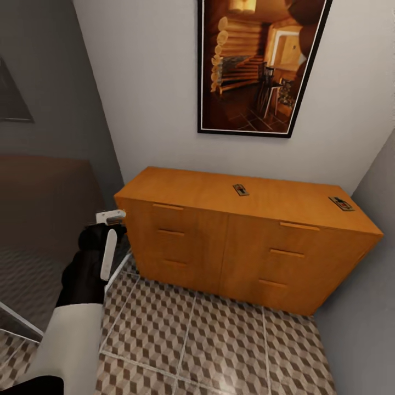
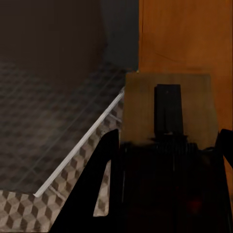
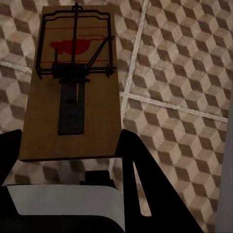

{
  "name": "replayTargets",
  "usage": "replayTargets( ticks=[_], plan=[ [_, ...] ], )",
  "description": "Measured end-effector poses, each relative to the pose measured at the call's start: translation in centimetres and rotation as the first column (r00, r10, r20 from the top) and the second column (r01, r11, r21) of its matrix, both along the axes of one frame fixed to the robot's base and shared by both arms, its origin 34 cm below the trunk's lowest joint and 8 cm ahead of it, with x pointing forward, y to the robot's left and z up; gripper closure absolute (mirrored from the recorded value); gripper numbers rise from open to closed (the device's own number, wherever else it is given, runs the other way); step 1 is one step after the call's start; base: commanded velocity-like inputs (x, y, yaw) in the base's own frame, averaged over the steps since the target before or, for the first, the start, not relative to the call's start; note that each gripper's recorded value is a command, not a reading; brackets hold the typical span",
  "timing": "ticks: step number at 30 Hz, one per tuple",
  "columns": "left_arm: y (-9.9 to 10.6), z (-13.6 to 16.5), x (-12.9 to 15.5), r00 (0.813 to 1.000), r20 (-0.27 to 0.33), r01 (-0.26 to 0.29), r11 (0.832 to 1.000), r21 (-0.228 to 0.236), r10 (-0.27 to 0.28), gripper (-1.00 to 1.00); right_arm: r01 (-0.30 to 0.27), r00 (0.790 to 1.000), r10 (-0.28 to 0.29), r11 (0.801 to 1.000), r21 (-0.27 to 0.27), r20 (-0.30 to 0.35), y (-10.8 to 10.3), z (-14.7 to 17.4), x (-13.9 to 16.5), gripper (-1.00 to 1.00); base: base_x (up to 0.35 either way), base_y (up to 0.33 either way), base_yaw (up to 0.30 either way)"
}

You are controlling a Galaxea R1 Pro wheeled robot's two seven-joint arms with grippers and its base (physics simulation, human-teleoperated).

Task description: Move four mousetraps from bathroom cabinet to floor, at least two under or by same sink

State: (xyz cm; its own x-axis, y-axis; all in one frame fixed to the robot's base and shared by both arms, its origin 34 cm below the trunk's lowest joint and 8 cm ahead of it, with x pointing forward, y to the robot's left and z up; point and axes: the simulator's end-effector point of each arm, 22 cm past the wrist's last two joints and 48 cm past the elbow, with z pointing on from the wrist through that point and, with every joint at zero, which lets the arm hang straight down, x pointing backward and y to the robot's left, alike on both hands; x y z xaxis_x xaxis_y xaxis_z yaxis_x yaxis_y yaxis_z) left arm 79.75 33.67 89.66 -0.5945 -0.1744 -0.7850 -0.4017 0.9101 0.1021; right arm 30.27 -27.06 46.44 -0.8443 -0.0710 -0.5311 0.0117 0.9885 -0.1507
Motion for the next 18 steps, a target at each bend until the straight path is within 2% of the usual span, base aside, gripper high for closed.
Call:
replayTargets(
  ticks=[4,6,11,15,18],
  plan=[
    [-0.3,-3.3,-0.8,0.998,-0.069,0.008,1.000,-0.004,-0.009,1.00,0.000,1.000,0.000,1.000,0.000,0.002,0.0,0.0,0.1,1.00,-0.037,0.000,0.000],
    [-0.5,-4.8,-1.0,0.997,-0.083,0.009,1.000,-0.005,-0.010,1.00,0.000,1.000,0.000,1.000,0.000,0.003,0.0,0.0,0.1,1.00,-0.012,0.000,0.000],
    [-0.5,-10.8,-2.0,0.997,-0.079,-0.003,1.000,0.005,0.003,1.00,-0.001,1.000,0.001,1.000,-0.003,0.007,-0.2,0.1,0.3,1.00,-0.003,0.000,0.000],
    [1.2,-17.6,-4.2,0.994,-0.108,-0.019,0.999,0.038,0.023,1.00,-0.002,1.000,0.002,1.000,-0.006,0.010,-0.4,0.1,0.4,1.00,0.000,0.000,0.000],
    [1.0,-22.6,-6.3,0.990,-0.137,-0.011,0.999,0.043,0.016,1.00,-0.003,1.000,0.004,1.000,-0.011,0.017,-0.8,0.2,0.7,1.00,0.000,0.000,0.000]
  ],
)
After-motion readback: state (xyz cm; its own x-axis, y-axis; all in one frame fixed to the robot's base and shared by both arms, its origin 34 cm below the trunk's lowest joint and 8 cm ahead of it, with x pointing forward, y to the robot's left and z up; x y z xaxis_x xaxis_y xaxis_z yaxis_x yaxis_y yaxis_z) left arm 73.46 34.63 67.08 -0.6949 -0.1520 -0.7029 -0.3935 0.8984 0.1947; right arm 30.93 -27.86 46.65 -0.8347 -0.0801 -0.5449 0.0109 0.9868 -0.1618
